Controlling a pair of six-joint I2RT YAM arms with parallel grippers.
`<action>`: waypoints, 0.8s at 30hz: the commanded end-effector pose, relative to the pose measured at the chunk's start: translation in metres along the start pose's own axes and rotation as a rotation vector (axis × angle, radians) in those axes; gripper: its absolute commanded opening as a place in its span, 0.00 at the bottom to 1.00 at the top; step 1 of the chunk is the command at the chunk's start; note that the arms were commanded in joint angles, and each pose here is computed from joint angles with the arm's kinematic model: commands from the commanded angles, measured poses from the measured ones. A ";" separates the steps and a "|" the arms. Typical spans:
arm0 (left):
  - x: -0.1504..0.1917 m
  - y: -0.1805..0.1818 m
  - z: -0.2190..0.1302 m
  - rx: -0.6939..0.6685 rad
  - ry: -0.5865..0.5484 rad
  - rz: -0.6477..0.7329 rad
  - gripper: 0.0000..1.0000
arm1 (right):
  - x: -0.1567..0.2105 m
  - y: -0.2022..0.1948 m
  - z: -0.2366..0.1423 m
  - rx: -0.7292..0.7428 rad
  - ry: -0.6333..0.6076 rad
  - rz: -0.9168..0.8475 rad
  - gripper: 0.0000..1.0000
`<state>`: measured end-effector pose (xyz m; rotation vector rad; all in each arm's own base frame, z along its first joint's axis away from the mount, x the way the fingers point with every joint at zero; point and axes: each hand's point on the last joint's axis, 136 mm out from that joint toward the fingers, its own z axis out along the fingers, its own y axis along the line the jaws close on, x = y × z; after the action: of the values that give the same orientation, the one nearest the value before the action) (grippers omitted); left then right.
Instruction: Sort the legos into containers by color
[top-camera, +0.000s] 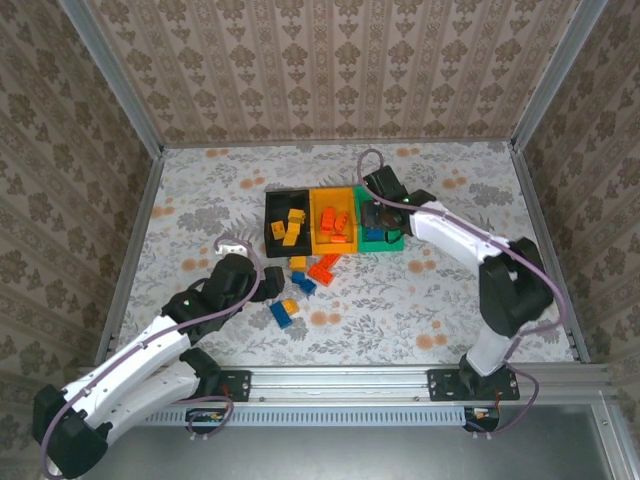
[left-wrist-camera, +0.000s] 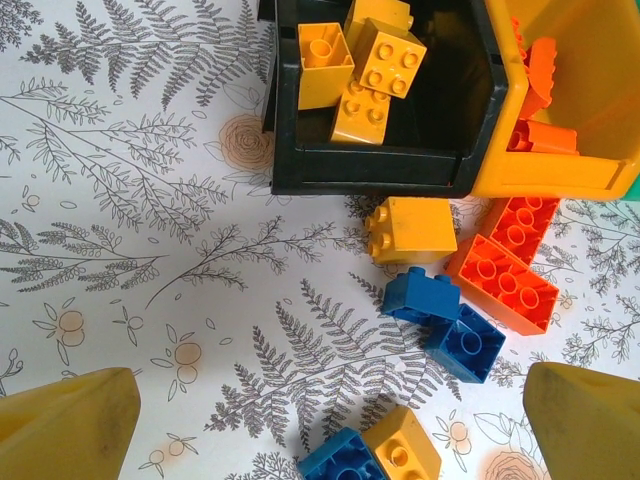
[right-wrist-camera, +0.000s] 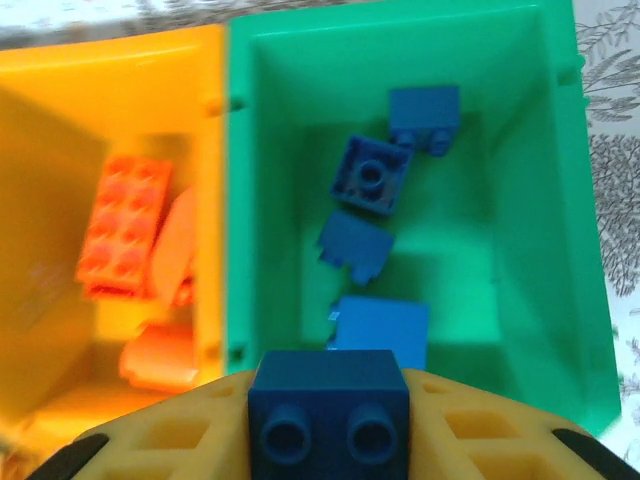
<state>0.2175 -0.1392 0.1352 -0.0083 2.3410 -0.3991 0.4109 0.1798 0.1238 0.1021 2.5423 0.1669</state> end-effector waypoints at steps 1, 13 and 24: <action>0.004 0.003 0.000 0.000 0.012 -0.011 1.00 | -0.002 -0.013 0.021 0.079 0.040 0.059 0.38; 0.011 -0.009 0.009 0.026 0.097 0.076 1.00 | -0.012 0.004 0.010 0.036 0.016 0.046 0.77; 0.069 -0.044 0.032 0.008 0.388 0.377 0.98 | 0.036 0.004 -0.016 -0.031 0.022 0.030 0.78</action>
<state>0.1938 -0.1918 0.0811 0.4113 2.6207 -0.2922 0.3799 0.1879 0.1163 0.1012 2.5689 0.1870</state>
